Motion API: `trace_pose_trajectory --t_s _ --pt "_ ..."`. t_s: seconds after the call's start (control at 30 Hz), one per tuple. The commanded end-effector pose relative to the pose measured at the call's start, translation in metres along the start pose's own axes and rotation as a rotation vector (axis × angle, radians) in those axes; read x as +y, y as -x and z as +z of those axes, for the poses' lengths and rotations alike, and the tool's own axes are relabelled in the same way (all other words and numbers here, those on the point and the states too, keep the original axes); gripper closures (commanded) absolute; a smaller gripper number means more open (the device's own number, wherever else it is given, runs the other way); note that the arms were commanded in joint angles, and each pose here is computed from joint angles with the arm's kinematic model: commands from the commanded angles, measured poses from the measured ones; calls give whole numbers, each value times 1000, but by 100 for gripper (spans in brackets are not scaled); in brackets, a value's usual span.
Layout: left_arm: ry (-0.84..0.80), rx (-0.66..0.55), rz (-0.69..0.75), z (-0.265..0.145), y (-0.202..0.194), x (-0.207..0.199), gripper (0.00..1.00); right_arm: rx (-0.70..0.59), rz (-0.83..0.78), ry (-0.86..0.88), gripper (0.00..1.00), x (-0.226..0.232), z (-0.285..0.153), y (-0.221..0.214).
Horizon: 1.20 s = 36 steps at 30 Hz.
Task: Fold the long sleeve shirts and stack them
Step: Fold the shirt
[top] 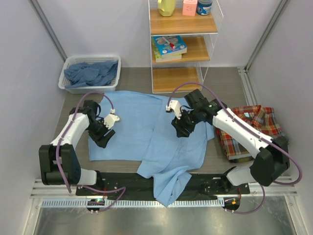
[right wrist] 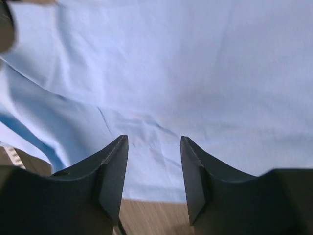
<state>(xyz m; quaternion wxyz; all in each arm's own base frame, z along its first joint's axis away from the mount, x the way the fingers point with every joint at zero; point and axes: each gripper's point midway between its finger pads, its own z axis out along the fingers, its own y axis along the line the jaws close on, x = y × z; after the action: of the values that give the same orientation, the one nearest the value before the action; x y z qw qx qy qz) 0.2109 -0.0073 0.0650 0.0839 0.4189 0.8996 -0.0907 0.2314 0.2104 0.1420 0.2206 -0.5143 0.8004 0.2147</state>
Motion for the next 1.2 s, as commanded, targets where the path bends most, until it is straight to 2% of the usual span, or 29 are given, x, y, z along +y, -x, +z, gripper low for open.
trace_pose_trajectory --t_s 0.0,0.03,0.17,0.33,0.47,0.57,0.67,0.73,0.77,0.83,0.87,0.9,1.03,1.17 --pt "-38 -152 -40 -14 30 -12 36 -46 -36 147 52 48 25 18" --pt "-39 -160 -44 -15 32 -12 35 -2 -107 195 55 72 37 13" --pt "-33 -179 -44 -18 36 -12 35 178 -192 235 60 102 67 -45" --pt "-27 -173 -49 -15 34 -10 35 301 -295 221 66 104 81 -90" --pt "-21 -164 -44 -13 31 -10 35 380 -421 206 69 102 70 -117" --pt "-21 -160 -42 -13 30 -9 34 339 -515 170 68 96 53 -105" --pt "-21 -178 -61 -14 34 -8 34 260 -511 154 58 99 43 -70" --pt "-9 -210 -92 -17 37 -3 32 190 -466 208 49 114 41 -49" --pt "-13 -236 -106 -18 41 -2 32 119 -458 212 46 119 38 -24" --pt "-5 -267 -130 -21 45 2 30 65 -387 251 31 132 41 -1" --pt "-13 -288 -163 -22 46 3 30 -6 -384 255 26 138 39 26" --pt "-12 -300 -177 -24 47 4 29 -22 -371 262 23 143 42 36" --pt "-31 -326 -224 -25 48 6 27 -61 -431 264 21 178 68 57" --pt "-53 -331 -244 -25 49 8 24 -26 -472 238 22 193 96 53"
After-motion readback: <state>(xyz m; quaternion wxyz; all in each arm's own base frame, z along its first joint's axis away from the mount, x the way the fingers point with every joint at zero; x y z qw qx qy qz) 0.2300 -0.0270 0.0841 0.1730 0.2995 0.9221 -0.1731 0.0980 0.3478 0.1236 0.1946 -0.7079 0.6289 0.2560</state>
